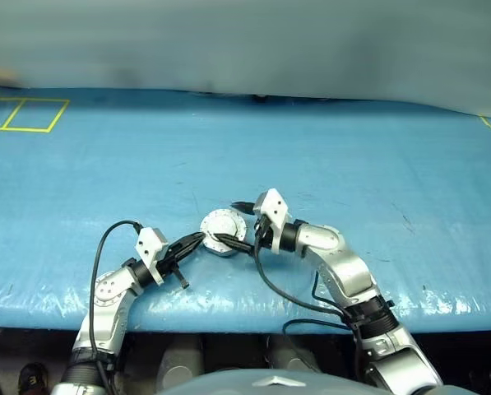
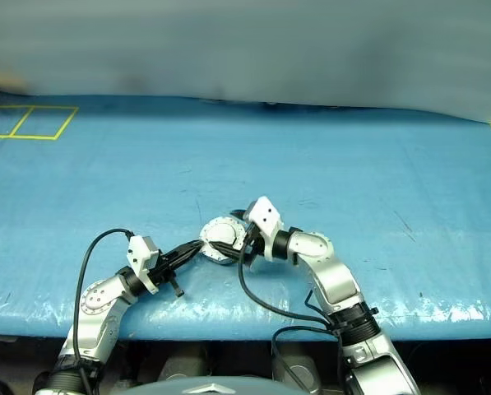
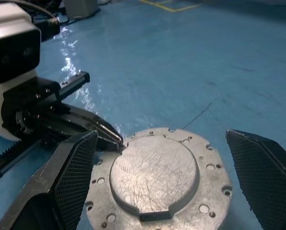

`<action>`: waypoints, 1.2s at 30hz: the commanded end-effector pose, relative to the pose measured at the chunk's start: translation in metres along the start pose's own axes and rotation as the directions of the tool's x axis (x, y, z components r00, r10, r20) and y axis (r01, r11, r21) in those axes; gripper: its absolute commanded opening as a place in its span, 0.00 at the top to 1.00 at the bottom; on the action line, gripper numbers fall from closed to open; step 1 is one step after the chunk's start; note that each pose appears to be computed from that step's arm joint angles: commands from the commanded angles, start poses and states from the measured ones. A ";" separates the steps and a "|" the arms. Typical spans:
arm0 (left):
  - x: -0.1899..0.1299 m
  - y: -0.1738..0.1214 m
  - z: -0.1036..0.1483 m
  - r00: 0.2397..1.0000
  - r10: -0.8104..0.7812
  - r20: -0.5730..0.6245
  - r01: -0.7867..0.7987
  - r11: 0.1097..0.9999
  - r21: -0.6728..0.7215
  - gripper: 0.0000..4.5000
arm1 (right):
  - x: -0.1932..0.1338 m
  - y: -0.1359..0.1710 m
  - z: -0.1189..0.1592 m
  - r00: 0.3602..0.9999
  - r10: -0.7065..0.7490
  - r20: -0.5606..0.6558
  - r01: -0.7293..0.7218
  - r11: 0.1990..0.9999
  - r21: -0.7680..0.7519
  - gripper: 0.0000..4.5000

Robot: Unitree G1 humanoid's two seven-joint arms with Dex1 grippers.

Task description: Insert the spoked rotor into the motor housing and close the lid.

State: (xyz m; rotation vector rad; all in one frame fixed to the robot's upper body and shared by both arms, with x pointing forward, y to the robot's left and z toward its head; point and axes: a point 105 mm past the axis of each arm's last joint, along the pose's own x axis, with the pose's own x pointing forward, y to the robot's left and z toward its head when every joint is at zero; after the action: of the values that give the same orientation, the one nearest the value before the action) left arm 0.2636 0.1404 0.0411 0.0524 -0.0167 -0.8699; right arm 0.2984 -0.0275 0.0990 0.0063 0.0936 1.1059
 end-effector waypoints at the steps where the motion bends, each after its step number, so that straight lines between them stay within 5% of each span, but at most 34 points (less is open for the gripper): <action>1: 0.002 -0.004 -0.004 1.000 -0.012 -0.011 0.011 1.000 -0.014 1.00 | -0.010 -0.015 0.016 0.994 -0.090 0.063 0.079 0.984 0.159 0.01; 7: 0.002 -0.005 -0.004 1.000 -0.014 -0.009 0.013 1.000 -0.014 1.00 | -0.027 -0.024 -0.010 0.992 -0.125 -0.005 0.114 0.880 0.461 0.01; 11: 0.001 -0.005 -0.004 1.000 -0.013 -0.011 0.013 1.000 -0.009 1.00 | -0.038 -0.014 -0.029 0.998 -0.066 -0.016 0.060 0.736 0.674 0.01; 23: -0.002 -0.005 -0.005 1.000 0.000 -0.017 0.000 1.000 -0.004 1.00 | -0.025 0.003 -0.051 1.000 -0.013 -0.020 0.024 0.545 0.838 0.01; 26: -0.003 -0.005 -0.006 1.000 0.001 -0.019 -0.002 1.000 -0.002 1.00 | -0.021 0.003 -0.050 1.000 -0.018 0.006 0.004 0.511 0.860 0.14; 32: -0.004 -0.006 -0.007 1.000 0.006 -0.020 -0.006 1.000 -0.006 1.00 | -0.020 0.003 -0.048 1.000 -0.018 0.022 -0.010 0.492 0.870 0.58; 36: -0.004 -0.007 -0.007 1.000 0.006 -0.017 -0.006 1.000 -0.016 1.00 | -0.020 0.003 -0.046 0.999 -0.015 0.035 -0.024 0.484 0.875 0.74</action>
State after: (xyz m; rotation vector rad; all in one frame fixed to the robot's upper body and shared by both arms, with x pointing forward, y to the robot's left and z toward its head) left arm 0.2590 0.1443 0.0363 0.0452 -0.0054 -0.8442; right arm 0.2831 -0.0481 0.0486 0.9547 0.6546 0.9273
